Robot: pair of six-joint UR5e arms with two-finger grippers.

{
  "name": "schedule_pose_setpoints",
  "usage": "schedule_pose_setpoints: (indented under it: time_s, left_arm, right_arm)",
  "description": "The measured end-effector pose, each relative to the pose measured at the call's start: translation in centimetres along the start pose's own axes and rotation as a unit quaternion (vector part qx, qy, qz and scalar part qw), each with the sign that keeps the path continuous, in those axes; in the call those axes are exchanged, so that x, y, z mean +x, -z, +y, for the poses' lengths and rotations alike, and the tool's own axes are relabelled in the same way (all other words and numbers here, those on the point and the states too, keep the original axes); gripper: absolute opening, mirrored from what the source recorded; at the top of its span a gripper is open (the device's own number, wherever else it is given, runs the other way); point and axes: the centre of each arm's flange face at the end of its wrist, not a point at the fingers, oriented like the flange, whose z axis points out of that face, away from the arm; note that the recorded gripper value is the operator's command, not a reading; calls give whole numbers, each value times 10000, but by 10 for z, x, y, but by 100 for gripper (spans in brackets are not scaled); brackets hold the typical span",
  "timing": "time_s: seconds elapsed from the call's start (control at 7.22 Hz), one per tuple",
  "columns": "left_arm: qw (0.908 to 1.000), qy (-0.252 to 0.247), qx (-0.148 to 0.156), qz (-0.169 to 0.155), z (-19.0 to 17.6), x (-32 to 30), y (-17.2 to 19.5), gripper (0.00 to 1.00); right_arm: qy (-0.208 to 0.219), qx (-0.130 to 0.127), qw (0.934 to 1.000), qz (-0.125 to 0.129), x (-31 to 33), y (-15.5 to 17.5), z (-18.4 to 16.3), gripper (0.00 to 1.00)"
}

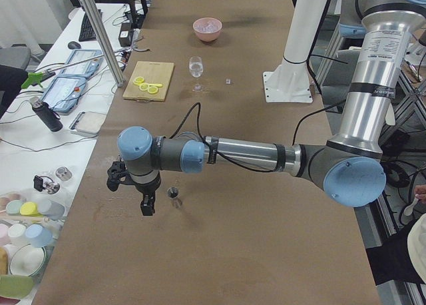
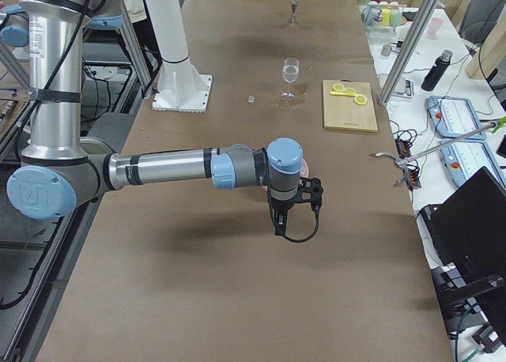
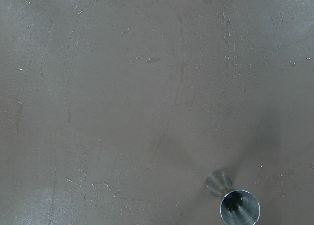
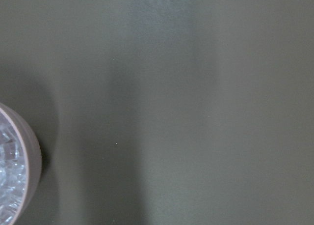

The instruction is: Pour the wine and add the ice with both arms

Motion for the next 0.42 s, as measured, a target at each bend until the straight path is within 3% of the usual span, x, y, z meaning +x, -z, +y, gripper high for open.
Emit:
schedule_pose_setpoints:
  time_s: [0.42]
  left_arm:
    - [10000,-4,4,0,1,0,0,98]
  right_arm:
    - [22,98,9999,33,18,9,1,99]
